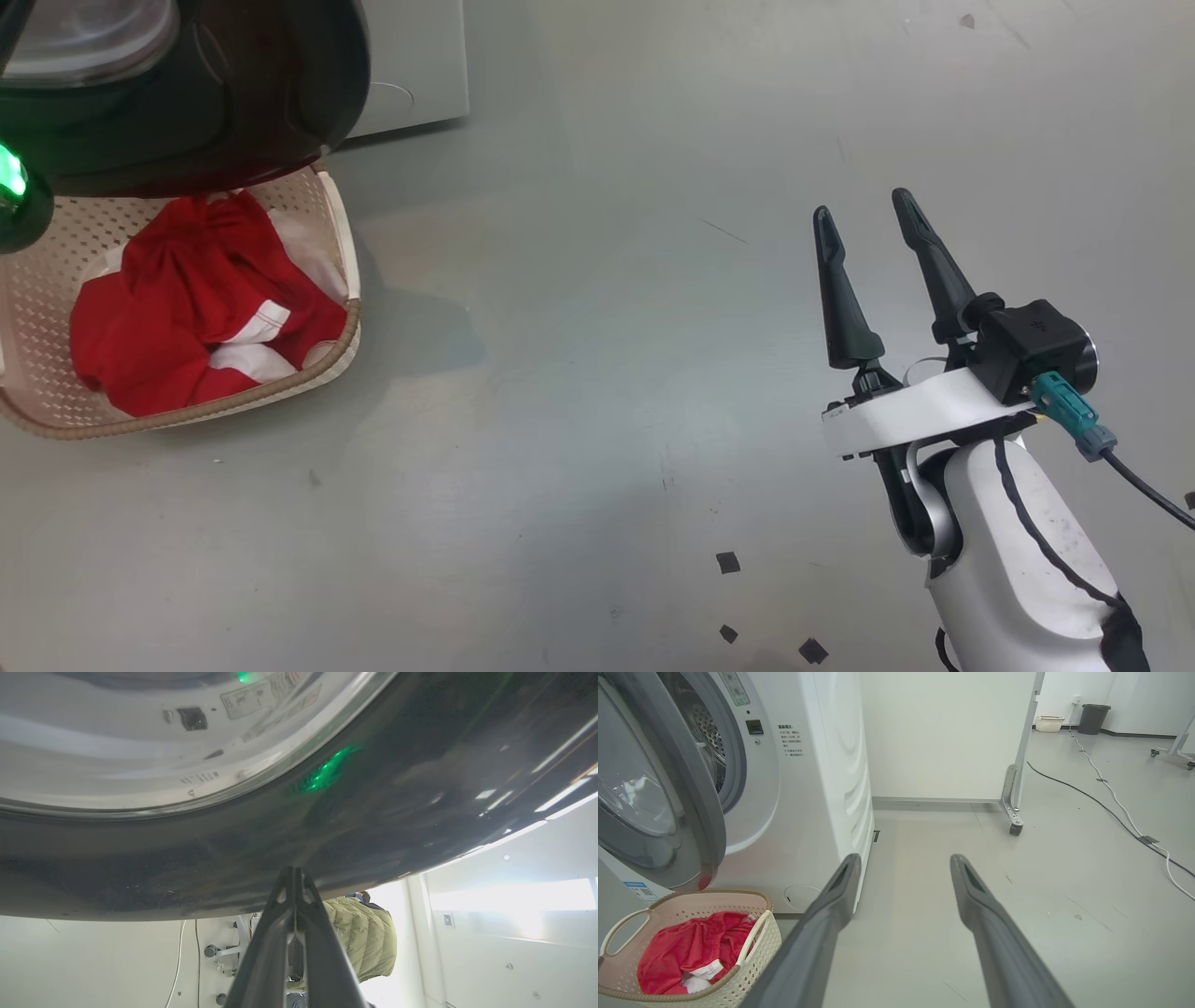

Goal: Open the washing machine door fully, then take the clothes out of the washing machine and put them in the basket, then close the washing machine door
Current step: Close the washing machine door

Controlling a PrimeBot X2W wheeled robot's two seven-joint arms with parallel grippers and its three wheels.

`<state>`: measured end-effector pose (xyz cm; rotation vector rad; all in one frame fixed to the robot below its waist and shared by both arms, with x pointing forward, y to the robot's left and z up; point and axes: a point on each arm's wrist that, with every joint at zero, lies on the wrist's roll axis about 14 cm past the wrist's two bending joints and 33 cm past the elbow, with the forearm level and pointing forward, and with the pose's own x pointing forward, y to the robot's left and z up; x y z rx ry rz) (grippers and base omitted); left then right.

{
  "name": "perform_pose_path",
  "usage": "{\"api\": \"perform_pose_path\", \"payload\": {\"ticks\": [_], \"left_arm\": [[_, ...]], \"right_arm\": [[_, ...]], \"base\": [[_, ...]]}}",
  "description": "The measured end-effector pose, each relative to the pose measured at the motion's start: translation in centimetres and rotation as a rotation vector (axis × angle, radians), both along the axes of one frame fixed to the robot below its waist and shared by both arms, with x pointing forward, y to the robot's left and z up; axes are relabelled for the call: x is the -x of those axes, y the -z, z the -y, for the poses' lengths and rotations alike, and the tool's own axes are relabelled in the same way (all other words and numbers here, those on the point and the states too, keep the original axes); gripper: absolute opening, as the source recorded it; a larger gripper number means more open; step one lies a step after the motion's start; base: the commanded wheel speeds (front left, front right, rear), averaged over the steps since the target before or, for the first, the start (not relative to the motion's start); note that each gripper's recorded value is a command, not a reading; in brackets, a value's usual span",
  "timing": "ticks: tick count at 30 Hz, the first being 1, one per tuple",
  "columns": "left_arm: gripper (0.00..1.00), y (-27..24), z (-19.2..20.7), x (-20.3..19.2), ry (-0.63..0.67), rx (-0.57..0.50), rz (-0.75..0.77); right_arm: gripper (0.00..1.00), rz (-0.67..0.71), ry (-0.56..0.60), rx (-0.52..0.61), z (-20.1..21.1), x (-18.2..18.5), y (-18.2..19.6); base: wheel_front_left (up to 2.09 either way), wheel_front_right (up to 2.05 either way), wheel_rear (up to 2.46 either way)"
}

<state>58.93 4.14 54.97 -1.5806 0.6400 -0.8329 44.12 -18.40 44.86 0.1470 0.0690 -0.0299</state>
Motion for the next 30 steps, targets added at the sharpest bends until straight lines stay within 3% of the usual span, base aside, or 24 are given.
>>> {"api": "perform_pose_path", "payload": {"ticks": [8,9,10,11,12,13,30], "left_arm": [[0.0,1.3,-3.1,2.3,-0.083,0.027,-0.01],[0.11,1.5,-3.6,2.6,-0.1,0.028,-0.012],[0.48,1.7,-4.8,3.3,-0.138,0.033,-0.008],[0.67,1.8,-5.3,3.7,-0.154,0.036,-0.005],[0.95,2.0,-5.8,4.1,-0.171,0.038,-0.006],[1.0,2.2,-6.2,4.5,-0.186,0.038,-0.017],[1.0,4.3,-10.9,12.6,-0.405,0.045,-0.122]], "right_arm": [[1.0,0.013,-0.024,0.005,-1.0,-0.5,-0.3],[1.0,0.015,-0.028,0.007,-1.2,-0.6,-0.4],[1.0,0.022,-0.032,0.004,-1.3,-0.7,-0.6],[1.0,0.024,-0.035,0.002,-1.5,-0.8,-0.6],[1.0,0.026,-0.039,-0.001,-1.6,-0.8,-0.7],[1.0,0.027,-0.043,-0.003,-1.8,-0.8,-0.8],[1.0,0.032,-0.114,-0.026,-4.4,1.0,-1.4]], "base": [[0.0,0.0,0.0],[0.0,0.0,0.0],[0.0,0.0,0.0],[0.0,0.0,0.0],[0.0,0.0,0.0],[0.0,0.0,0.0],[0.0,0.0,0.0]]}}
